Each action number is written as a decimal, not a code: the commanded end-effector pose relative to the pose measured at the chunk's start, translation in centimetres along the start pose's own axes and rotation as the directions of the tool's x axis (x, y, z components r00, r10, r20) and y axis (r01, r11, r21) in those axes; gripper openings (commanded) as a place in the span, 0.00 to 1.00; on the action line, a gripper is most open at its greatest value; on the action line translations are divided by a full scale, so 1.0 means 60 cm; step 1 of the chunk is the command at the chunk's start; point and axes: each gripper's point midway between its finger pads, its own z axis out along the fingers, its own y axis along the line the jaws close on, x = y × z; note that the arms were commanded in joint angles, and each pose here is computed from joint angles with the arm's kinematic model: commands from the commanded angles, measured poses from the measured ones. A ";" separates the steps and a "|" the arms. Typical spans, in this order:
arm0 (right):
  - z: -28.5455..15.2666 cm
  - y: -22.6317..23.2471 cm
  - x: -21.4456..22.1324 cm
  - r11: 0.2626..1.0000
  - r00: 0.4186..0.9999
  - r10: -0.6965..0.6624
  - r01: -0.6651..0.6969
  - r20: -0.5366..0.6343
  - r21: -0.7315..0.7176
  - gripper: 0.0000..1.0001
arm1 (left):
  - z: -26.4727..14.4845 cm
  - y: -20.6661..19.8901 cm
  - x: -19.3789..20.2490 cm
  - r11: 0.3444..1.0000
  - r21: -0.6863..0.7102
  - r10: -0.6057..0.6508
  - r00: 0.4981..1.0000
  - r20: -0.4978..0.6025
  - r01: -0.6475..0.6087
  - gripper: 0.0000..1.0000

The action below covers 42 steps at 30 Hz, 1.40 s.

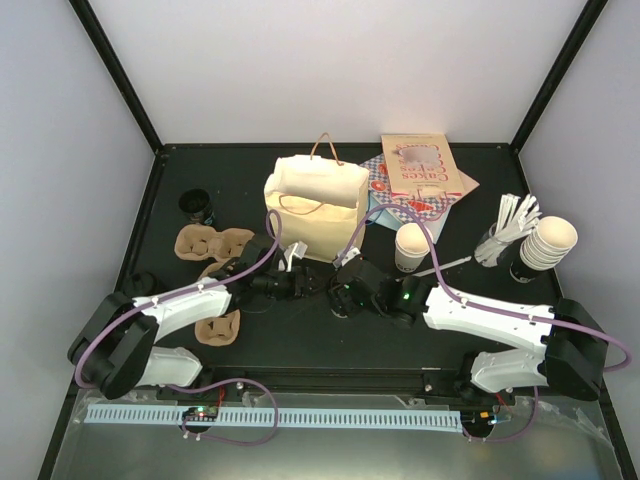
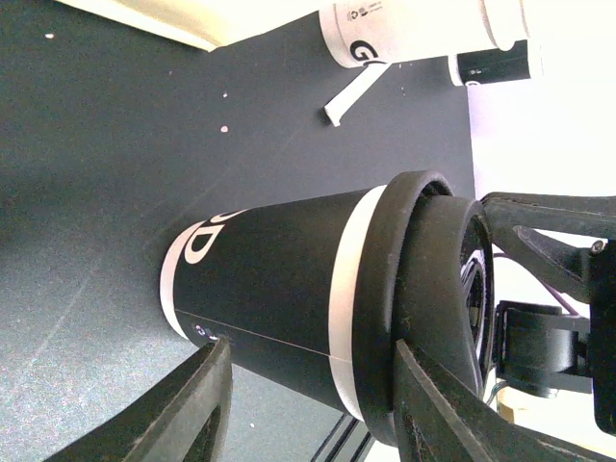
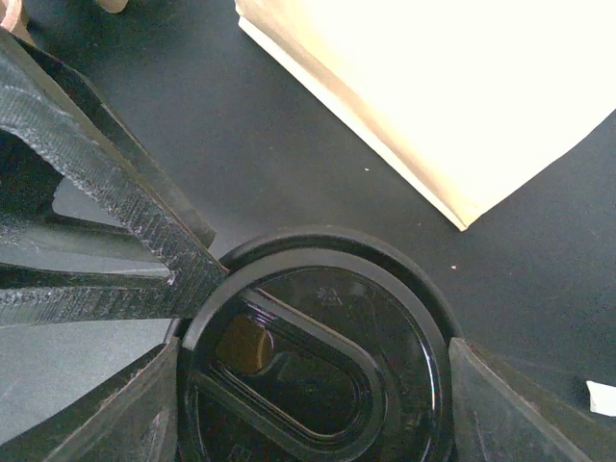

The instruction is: Pack the takeout coffee

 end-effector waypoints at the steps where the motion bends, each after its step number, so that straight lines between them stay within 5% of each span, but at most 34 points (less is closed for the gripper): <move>1: 0.019 0.018 0.145 0.996 0.951 -0.060 0.038 -0.304 -0.078 0.66 | 0.013 0.043 0.009 0.993 -0.101 -0.056 0.998 -0.010 0.054 0.47; 14: 0.037 0.026 0.192 0.994 0.895 -0.071 0.028 -0.441 -0.104 0.65 | 0.018 0.098 0.045 0.970 -0.180 -0.172 0.985 -0.030 0.164 0.43; 25: 0.023 0.033 0.142 0.991 0.930 -0.099 0.062 -0.354 -0.116 0.65 | -0.012 0.003 -0.009 0.998 -0.060 -0.029 0.999 0.044 0.031 0.45; 42: 0.014 0.043 0.085 0.977 0.942 -0.199 0.167 -0.270 -0.135 0.67 | -0.023 -0.045 -0.028 0.999 0.035 0.027 0.997 0.076 -0.030 0.46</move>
